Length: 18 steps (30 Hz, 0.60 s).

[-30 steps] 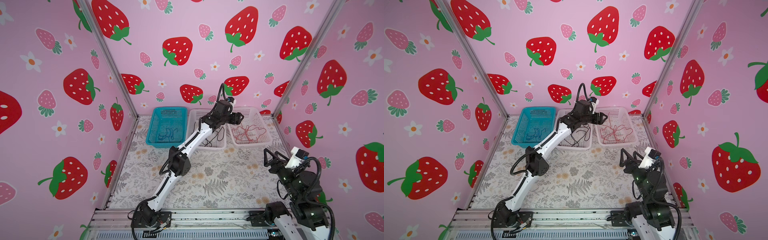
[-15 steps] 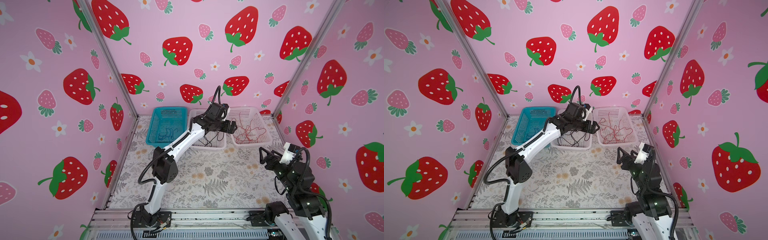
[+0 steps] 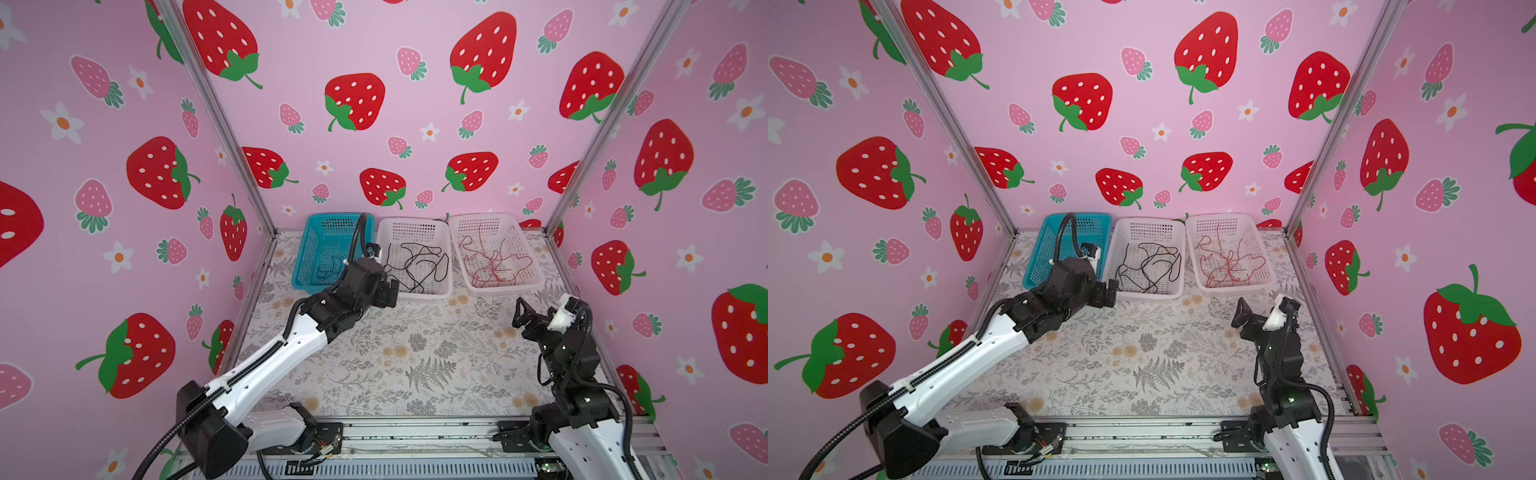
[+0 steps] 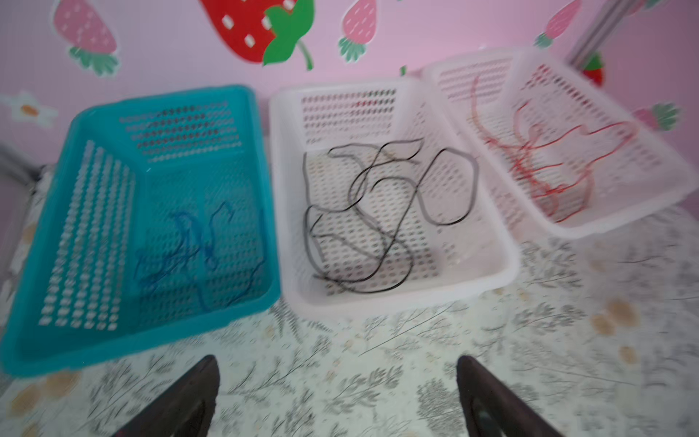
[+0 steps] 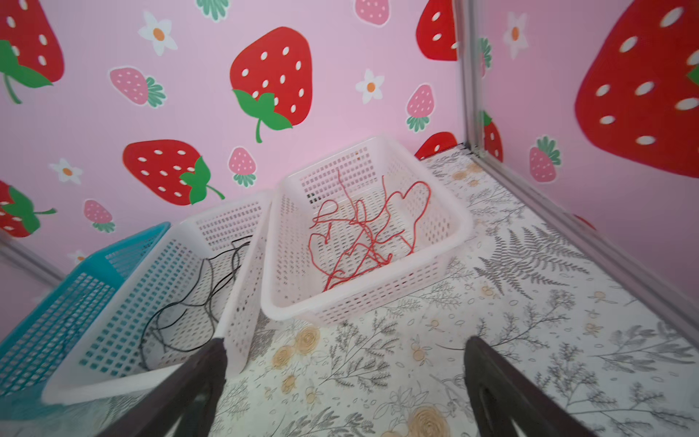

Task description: Untangle the cables

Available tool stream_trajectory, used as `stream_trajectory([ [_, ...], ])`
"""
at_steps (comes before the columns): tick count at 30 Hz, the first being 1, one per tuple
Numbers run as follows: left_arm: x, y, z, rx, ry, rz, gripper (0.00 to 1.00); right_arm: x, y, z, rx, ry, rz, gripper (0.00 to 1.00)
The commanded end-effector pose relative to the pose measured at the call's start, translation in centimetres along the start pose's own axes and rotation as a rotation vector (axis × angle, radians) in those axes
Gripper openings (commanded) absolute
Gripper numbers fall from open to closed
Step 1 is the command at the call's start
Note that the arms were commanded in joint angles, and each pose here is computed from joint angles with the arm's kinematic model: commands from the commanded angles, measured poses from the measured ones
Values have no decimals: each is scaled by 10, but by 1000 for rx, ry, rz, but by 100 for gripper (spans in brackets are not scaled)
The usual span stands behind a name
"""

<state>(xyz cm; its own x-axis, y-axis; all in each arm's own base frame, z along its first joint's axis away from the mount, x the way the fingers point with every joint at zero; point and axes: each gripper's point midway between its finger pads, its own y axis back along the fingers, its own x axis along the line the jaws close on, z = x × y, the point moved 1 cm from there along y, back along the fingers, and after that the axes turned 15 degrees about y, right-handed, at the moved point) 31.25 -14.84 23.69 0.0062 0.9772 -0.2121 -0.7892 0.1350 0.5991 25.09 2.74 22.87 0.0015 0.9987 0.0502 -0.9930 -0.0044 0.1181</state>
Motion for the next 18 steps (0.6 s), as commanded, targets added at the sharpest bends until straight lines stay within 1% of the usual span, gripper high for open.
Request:
stream_trajectory([
  [1,70,5,-6,-70,166,154,99,-30,-2,31,-147,45,-207,99],
  [4,117,4,-23,-117,248,223,99,-39,-16,25,-108,67,-290,99],
  [6,137,1,-28,-169,258,271,99,-44,-27,16,-93,89,-341,99],
  [8,147,-3,-31,-205,264,290,99,-43,-39,7,-53,108,-357,99],
  [11,169,-13,-39,-197,307,349,99,-41,-58,-7,-9,163,-371,99],
  [13,186,-21,-43,-177,338,401,99,-38,-70,-16,8,230,-370,99],
  [15,196,-30,-48,-152,350,417,99,-37,-78,-25,10,293,-376,99],
  [18,206,-40,-43,-173,363,432,99,-37,-88,-38,23,384,-373,99],
])
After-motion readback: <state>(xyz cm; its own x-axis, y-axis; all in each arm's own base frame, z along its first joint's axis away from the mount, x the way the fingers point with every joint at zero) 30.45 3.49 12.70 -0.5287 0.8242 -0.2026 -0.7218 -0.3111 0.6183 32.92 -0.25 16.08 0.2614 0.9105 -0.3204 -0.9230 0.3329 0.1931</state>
